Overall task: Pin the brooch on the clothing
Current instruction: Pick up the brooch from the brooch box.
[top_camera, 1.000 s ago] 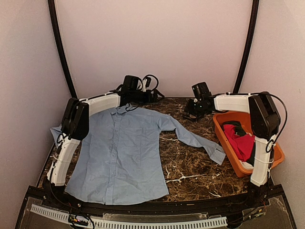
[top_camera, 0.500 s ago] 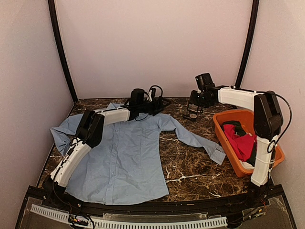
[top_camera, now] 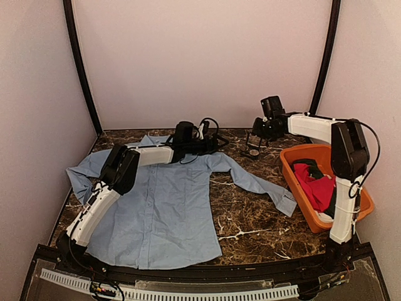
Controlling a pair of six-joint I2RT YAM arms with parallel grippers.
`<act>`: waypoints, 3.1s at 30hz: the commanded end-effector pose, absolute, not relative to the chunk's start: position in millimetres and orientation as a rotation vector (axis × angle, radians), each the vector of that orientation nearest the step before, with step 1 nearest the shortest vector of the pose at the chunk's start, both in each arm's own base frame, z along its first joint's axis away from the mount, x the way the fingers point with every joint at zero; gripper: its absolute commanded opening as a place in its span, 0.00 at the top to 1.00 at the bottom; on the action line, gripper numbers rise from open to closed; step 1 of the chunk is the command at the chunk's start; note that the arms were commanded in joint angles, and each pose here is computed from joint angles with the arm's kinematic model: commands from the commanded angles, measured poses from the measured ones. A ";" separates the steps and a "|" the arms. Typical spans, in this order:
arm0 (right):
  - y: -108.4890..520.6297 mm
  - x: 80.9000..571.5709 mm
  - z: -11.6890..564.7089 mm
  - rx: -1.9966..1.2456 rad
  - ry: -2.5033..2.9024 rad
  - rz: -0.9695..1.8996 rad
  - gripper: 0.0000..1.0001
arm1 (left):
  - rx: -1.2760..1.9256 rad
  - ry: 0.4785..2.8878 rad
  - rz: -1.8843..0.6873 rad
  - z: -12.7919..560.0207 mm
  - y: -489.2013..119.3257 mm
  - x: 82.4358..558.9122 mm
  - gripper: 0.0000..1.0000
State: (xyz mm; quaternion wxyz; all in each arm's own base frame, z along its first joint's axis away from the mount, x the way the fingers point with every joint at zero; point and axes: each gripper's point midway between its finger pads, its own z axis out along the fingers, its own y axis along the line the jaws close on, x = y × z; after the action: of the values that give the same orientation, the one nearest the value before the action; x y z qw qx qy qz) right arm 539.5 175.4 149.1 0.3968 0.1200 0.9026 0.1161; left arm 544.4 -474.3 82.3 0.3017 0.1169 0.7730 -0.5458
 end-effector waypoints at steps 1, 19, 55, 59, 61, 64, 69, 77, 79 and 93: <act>186.4 532.3 114.3 0.345 2.365 0.313 0.51 | 0.408 1.941 -1.434 146.9 -477.2 530.2 0.01; 193.4 478.3 67.3 0.412 2.467 0.258 0.51 | 0.377 2.010 -1.272 180.8 -419.5 454.9 0.01; 161.0 518.5 55.4 0.596 2.476 0.373 0.51 | 0.589 2.022 -1.126 220.5 -407.0 350.4 0.01; 166.3 522.9 48.5 0.647 2.468 0.414 0.50 | 0.599 2.026 -1.110 219.0 -403.9 347.3 0.01; 168.0 524.1 47.0 0.663 2.456 0.437 0.50 | 0.601 2.026 -1.102 218.4 -401.5 346.2 0.01; 169.5 526.7 47.2 0.672 2.435 0.457 0.50 | 0.606 2.021 -1.092 219.6 -399.1 344.4 0.01; 171.7 533.2 46.2 0.672 2.412 0.473 0.50 | 0.606 2.023 -1.085 217.7 -396.1 342.5 0.01; 173.1 536.8 34.0 0.690 2.450 0.451 0.50 | 0.606 2.022 -1.078 217.6 -394.5 340.6 0.01; 173.0 536.9 32.8 0.688 2.454 0.448 0.50 | 0.608 2.023 -1.076 217.8 -394.2 340.3 0.01; 173.0 538.6 23.3 0.692 2.461 0.437 0.60 | 0.603 2.030 -1.067 213.2 -392.9 341.0 0.01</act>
State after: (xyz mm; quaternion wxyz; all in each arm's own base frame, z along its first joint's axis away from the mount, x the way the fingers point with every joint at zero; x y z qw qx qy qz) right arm 539.4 176.1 35.6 0.2802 0.2489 0.9114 0.1701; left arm 348.3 -398.1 201.4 0.3672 0.2297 0.7981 -0.4188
